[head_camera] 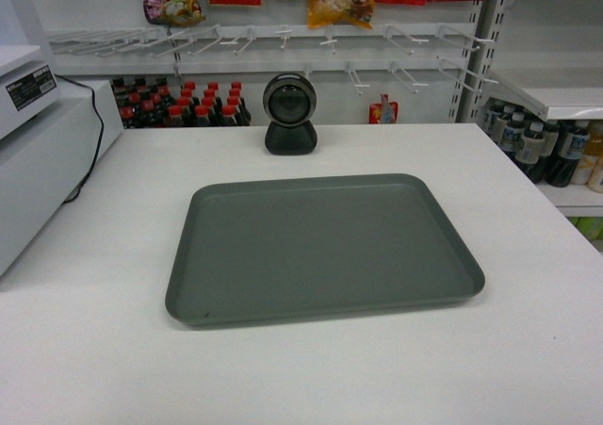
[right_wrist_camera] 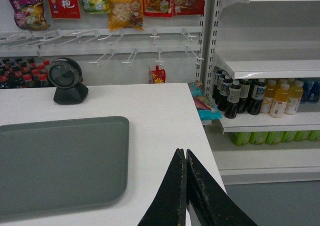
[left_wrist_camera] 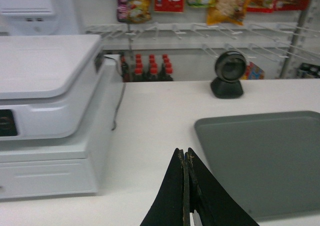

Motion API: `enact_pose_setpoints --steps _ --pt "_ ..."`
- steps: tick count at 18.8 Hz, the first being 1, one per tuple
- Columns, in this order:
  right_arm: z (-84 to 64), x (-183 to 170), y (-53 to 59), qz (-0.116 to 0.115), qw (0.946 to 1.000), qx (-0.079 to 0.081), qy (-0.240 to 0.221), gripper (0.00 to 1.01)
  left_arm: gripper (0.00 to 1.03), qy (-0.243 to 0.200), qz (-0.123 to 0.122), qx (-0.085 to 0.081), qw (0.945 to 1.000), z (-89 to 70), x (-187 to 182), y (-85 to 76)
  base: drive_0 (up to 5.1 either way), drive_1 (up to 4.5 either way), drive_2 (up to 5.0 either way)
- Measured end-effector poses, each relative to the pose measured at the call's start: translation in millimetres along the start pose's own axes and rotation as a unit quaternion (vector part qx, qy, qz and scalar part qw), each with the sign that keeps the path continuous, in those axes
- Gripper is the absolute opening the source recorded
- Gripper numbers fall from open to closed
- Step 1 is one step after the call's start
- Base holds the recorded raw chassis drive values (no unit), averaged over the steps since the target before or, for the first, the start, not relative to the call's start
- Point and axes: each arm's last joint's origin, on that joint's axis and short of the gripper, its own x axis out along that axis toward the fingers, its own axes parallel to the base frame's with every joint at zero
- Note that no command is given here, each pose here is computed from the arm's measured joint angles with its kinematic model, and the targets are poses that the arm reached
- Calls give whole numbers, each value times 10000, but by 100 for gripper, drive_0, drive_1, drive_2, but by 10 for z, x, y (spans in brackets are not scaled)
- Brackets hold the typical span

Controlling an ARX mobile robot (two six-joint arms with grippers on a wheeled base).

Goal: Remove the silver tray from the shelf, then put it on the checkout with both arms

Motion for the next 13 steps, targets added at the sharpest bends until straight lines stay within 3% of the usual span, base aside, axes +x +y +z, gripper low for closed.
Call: enact_pose_setpoints --steps 1,3,13 --pt "-9 -61 0 0 10000 0 17 3 1 -68 83 -4 9999 25 -45 21 0 0 0" --pt "3 -152 0 0 10000 0 -11 3 1 -22 -42 0 10000 11 -133 3 0 0 0" --pt "71 -475 0 1 9999 0 -139 3 1 -150 -43 -1 9999 72 -425 5 0 0 0"
